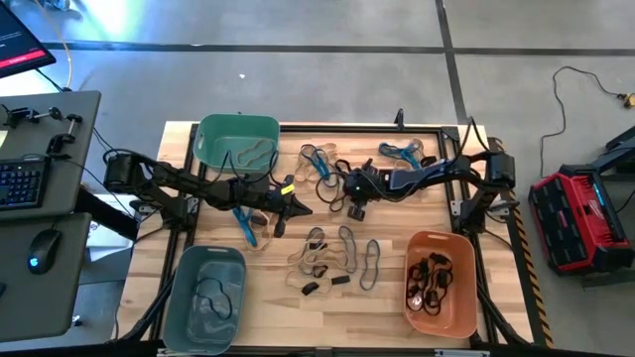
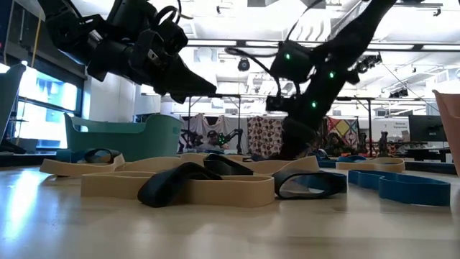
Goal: Sort rubber bands into baskets
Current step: Put the black rubber band into the orange bin
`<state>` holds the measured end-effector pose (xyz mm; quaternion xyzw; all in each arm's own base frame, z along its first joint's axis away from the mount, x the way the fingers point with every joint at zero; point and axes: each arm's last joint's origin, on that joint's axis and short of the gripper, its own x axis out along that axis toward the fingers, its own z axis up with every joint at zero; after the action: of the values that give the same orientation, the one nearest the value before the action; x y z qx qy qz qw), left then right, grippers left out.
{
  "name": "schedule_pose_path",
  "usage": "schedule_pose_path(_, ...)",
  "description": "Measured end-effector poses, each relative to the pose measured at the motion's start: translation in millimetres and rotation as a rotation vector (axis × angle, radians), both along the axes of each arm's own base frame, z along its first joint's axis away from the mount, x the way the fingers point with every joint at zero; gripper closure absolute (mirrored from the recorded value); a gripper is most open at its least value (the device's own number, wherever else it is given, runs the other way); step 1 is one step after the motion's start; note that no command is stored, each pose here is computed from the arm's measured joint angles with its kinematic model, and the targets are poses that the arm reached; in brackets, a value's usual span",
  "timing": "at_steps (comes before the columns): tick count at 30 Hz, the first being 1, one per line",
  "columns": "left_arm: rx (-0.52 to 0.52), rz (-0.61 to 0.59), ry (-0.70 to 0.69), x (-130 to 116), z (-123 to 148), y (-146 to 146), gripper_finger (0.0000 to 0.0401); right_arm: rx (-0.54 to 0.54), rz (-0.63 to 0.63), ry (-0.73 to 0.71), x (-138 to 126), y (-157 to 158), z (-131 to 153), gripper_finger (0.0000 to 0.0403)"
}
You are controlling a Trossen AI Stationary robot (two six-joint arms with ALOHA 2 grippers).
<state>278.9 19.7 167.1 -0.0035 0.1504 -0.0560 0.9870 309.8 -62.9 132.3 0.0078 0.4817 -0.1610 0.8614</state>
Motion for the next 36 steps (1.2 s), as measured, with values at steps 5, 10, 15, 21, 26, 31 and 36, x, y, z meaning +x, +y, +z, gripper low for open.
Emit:
schedule_pose_path(5,0.000,0.000,0.000,0.0,0.0,0.0,0.0401,0.029,-0.007,0.034,4.8,13.0,28.9,0.0385)
schedule_pose_path(10,0.007,-0.002,-0.001,0.0,0.0,0.0,0.0401,-0.004,-0.013,0.035,5.7,38.8,79.1,0.0399)
schedule_pose_path(15,0.011,-0.004,-0.002,0.0,0.0,0.0,0.0401,-0.015,-0.056,0.006,-3.2,74.7,131.9,0.0401)
schedule_pose_path(21,0.018,-0.005,-0.003,0.0,0.1,0.0,0.0401,0.008,-0.109,-0.004,-22.9,126.6,180.1,0.0402)
schedule_pose_path(26,0.018,-0.005,-0.003,0.0,0.1,0.0,0.0401,0.096,-0.174,-0.016,-48.2,167.5,207.6,0.0402)
schedule_pose_path(31,0.018,-0.005,-0.003,0.0,0.1,0.0,0.0401,0.176,-0.268,-0.001,-79.7,201.9,218.9,0.0402)
schedule_pose_path(36,0.018,-0.006,-0.003,0.0,0.1,0.0,0.0401,0.270,-0.362,0.074,-112.3,231.6,214.6,0.0403)
